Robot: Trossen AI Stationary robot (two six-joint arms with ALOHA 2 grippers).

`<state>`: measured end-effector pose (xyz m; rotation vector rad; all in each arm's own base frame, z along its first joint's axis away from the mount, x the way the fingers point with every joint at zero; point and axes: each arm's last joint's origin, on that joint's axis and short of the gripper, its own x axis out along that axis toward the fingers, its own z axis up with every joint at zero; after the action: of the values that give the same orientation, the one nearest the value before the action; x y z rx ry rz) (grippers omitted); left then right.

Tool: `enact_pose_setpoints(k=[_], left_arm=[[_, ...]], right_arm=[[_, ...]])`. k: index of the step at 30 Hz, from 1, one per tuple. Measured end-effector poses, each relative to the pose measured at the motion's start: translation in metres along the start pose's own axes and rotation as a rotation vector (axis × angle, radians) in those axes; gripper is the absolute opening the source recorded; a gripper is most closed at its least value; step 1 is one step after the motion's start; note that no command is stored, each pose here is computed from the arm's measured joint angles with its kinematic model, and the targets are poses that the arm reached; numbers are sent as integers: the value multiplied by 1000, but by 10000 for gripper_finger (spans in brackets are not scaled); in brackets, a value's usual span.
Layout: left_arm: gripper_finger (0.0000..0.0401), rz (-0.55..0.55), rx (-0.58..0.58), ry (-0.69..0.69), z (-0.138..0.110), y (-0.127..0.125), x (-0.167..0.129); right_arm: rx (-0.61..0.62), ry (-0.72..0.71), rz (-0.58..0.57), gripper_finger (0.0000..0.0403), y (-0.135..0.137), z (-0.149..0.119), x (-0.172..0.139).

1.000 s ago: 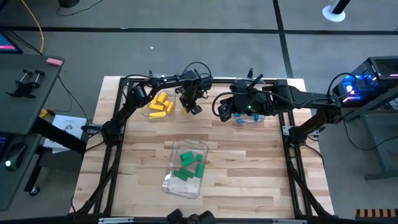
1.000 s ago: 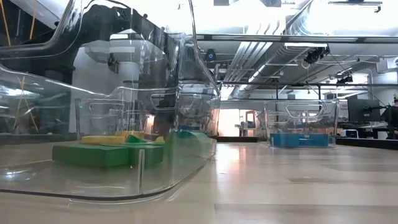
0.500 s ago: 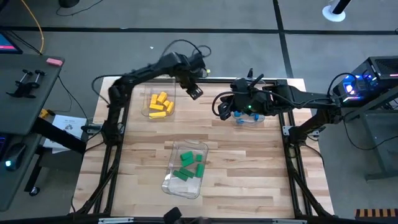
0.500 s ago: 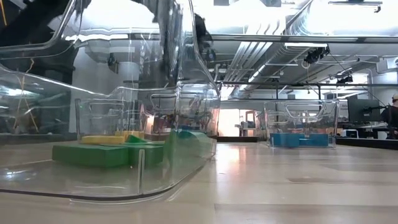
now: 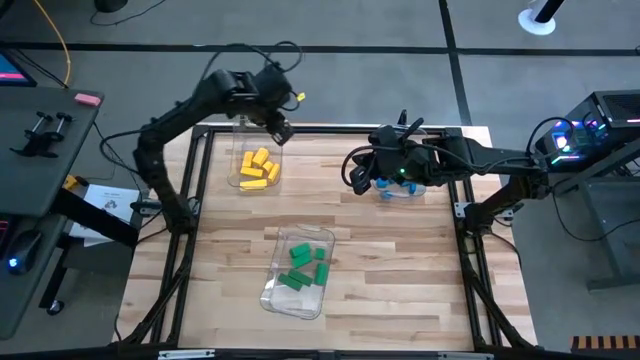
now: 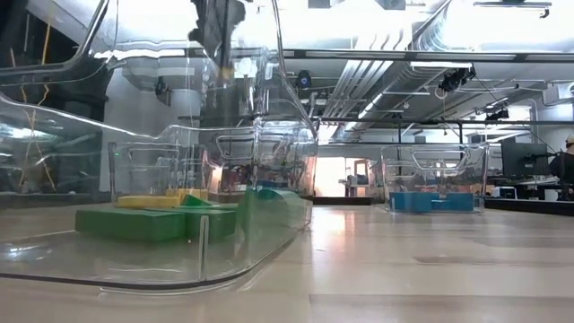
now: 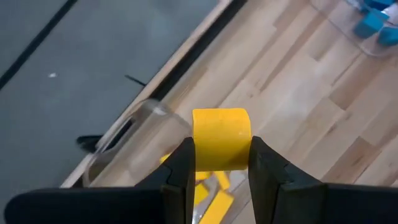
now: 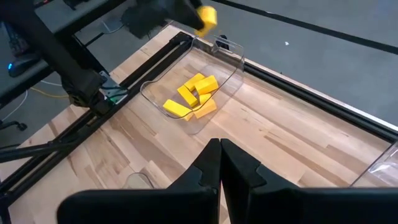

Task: Sort blocks
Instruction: Put the yellow block into the top left transparent bin

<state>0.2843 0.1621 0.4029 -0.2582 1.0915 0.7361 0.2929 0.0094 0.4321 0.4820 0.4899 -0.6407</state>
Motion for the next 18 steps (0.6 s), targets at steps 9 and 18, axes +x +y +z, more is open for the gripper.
enact_pose_setpoints(k=[9, 18], left_arm=[[75, 9, -90, -9, -66, -4, -8], [82, -52, -215, -98, -143, -12, 40]], right_arm=[[-19, 1, 1, 0, 0, 0, 0], [-12, -4, 6, 0, 0, 1, 0]])
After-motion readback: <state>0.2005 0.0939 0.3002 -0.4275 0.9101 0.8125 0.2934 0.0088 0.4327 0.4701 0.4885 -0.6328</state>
